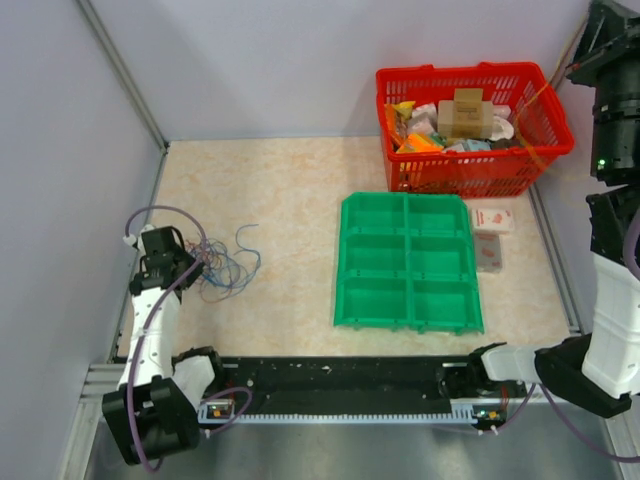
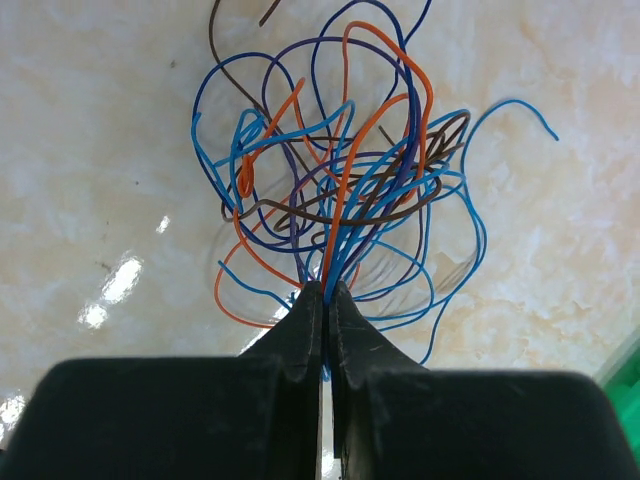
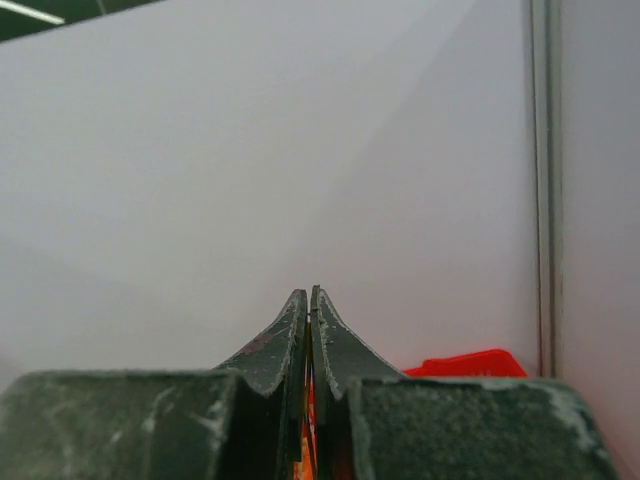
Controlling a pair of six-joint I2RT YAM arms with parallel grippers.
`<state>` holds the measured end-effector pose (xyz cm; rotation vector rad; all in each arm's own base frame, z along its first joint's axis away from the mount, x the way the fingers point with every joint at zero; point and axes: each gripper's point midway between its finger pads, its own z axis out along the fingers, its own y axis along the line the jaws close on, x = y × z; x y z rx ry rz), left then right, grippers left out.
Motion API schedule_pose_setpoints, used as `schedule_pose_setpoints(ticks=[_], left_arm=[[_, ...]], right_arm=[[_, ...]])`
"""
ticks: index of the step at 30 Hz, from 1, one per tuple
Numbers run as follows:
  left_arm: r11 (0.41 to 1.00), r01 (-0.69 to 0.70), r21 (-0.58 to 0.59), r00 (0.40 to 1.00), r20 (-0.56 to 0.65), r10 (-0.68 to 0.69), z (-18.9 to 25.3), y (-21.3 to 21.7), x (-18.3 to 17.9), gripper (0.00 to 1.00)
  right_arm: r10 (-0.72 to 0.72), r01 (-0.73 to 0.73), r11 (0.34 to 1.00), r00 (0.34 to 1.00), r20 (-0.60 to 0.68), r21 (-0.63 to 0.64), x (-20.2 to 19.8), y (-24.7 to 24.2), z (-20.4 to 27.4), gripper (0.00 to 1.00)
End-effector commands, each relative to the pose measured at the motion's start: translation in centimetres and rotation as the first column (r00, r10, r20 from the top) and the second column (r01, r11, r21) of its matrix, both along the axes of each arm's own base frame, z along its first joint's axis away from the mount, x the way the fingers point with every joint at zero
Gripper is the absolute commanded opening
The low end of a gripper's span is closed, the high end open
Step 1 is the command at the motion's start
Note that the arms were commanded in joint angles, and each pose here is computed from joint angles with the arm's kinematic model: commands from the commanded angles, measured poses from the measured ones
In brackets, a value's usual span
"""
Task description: Untangle the cables
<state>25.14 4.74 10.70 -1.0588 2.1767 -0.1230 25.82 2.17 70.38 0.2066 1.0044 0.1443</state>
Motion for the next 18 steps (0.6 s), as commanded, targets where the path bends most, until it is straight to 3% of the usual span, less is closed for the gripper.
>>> schedule_pose_setpoints(ticks=[1, 5, 18], left_arm=[[0.997, 0.079, -0.002, 0.994, 0.079, -0.079, 2.0, -0.5, 2.3, 0.0], [0.992, 0.12, -0.038, 0.987, 0.116, -0.115, 2.1, -1.4, 3.2, 0.0], [0.97, 0.224, -0.093, 0.96, 0.193, -0.203, 3.9, -3.6, 4.0, 0.0]], right_arm=[[0.003, -0.001, 0.995, 1.0, 0.019, -0.104, -1.3, 0.1, 0.6, 0.0], [0.006, 0.001, 0.99, 0.999, 0.049, -0.14, -2.6, 0.0, 1.4, 0.0], [0.086, -0.097, 0.991, 0.991, -0.105, -0.097, 1.9, 2.5, -3.8, 0.0]])
